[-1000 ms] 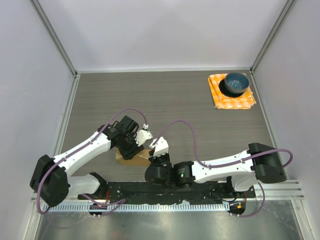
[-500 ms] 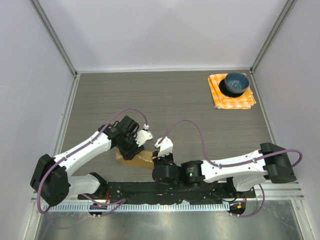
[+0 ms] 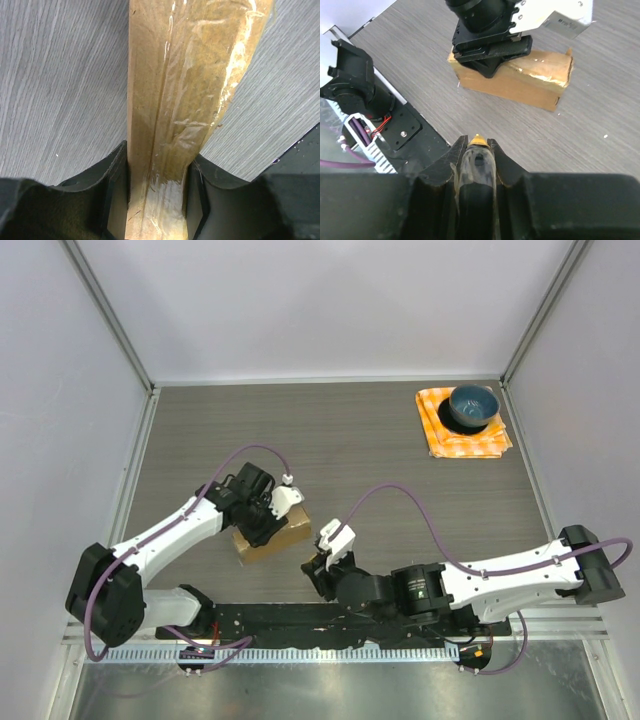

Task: Unpack the express box
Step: Cut the express box at the center of the board, then adjust the express box at the center of the board.

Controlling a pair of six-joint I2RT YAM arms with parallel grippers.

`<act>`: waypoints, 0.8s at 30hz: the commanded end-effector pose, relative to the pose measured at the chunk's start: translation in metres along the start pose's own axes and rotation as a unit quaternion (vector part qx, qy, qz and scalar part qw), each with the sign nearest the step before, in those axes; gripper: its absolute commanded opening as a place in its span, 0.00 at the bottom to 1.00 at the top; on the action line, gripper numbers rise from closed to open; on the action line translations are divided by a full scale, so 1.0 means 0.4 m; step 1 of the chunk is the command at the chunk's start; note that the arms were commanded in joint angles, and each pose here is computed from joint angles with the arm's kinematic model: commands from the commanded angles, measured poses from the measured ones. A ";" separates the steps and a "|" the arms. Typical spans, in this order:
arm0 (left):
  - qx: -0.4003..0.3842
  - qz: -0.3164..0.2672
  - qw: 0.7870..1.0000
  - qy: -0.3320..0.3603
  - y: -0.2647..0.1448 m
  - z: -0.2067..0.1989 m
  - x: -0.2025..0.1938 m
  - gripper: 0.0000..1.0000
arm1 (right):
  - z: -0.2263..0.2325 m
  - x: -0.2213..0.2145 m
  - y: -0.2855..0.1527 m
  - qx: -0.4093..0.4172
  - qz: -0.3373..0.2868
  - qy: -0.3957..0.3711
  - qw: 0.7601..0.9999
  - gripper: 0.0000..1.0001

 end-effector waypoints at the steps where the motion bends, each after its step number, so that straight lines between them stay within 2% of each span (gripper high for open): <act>1: -0.035 -0.018 0.998 0.040 -0.017 -0.018 0.009 0.03 | -0.024 0.037 0.003 -0.006 -0.047 -0.059 0.997 0.01; 2: -0.056 -0.029 0.997 0.049 -0.026 -0.029 0.018 0.04 | -0.020 0.044 0.006 0.002 -0.063 -0.058 0.996 0.01; 3: -0.079 -0.021 0.994 0.066 -0.036 -0.043 0.007 0.09 | -0.025 0.048 0.005 0.005 -0.072 -0.066 0.995 0.01; 5: -0.113 -0.034 0.989 0.084 -0.061 -0.060 0.022 0.15 | -0.031 0.041 0.007 0.026 -0.087 -0.107 0.990 0.01; 8: -0.143 -0.030 0.983 0.108 -0.094 -0.076 0.017 0.43 | -0.034 0.044 -0.002 0.059 -0.107 -0.150 0.981 0.01; 14: -0.209 -0.052 0.967 0.139 -0.120 -0.113 0.025 0.50 | -0.022 0.046 -0.016 0.113 -0.111 -0.219 0.963 0.01; 22: -0.330 -0.015 0.933 0.146 -0.136 -0.159 0.003 0.52 | 0.043 0.050 -0.031 0.208 -0.105 -0.282 0.931 0.01; 24: -0.338 -0.016 0.930 0.142 -0.138 -0.160 0.010 0.52 | 0.054 0.039 -0.025 0.220 -0.093 -0.293 0.926 0.01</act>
Point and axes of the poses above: each gripper's point midway between its finger pads, its own y axis out along the fingers, its own z axis along the line the jaws close on, x = y × z, the point moved 5 cm from there along -y, back along the fingers, and after that the axes turned 9 degrees about y, right-handed, at the moved point
